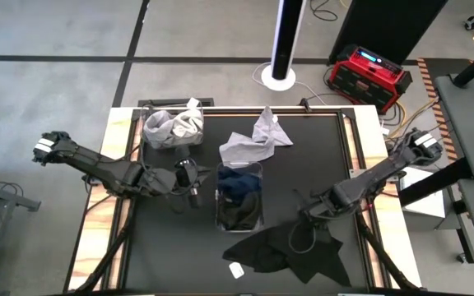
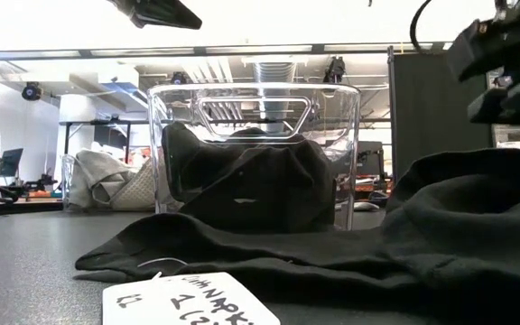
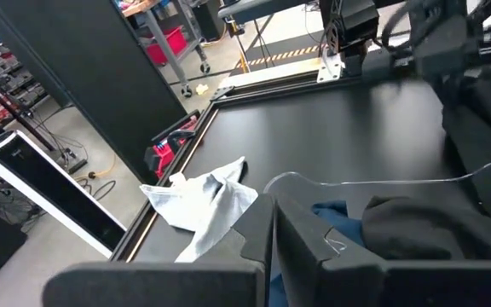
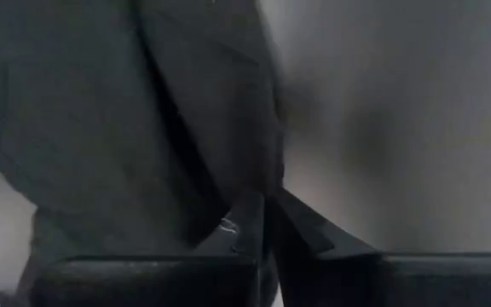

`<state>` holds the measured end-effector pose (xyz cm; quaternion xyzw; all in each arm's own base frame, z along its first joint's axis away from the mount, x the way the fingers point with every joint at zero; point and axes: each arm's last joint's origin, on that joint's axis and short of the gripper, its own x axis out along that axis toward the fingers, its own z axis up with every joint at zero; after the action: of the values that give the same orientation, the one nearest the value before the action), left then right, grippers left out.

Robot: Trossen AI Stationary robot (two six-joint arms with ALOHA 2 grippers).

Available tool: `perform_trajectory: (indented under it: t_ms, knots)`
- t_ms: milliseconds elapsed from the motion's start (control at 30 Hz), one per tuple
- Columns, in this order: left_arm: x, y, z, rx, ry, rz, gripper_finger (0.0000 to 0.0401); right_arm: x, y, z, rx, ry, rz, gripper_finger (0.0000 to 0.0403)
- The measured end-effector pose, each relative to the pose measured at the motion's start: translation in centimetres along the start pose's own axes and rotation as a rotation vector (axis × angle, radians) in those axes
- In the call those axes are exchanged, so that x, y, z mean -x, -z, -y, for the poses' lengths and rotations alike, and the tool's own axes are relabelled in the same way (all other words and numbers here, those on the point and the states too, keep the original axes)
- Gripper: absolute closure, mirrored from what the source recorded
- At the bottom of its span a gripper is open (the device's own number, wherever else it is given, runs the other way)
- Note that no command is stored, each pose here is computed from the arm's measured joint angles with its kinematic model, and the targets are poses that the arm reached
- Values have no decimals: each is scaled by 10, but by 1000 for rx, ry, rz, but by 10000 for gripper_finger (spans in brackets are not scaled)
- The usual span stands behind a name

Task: Sort towels by color in basket
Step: Put the black towel into the bottom transparent bin

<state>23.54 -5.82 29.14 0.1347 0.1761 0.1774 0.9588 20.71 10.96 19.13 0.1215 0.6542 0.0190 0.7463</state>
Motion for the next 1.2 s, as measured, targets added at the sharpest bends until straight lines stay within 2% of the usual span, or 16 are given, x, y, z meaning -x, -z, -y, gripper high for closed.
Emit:
perform_trajectory:
  t_ms: [167,367,600,733,900,1033,1100,1200]
  knots:
    - [0,0,0,0,0,0,401,37,4,-3,45,-21,147,394]
    - [0,0,0,2,1,3,401,98,10,-9,164,-16,452,394]
    - [0,-7,2,33,82,66,401,150,8,-17,408,25,812,394]
    - [1,-12,1,32,78,112,397,170,0,-23,516,106,990,394]
    - [1,-18,0,21,67,166,356,187,-11,-28,587,323,1124,394]
    - [2,-23,-1,30,57,213,303,199,-17,-35,720,433,1233,394]
    - [2,-24,-1,35,55,223,273,204,-19,-38,806,433,1298,394]
    - [-1,-24,2,30,65,225,230,207,-18,-43,956,359,1382,394]
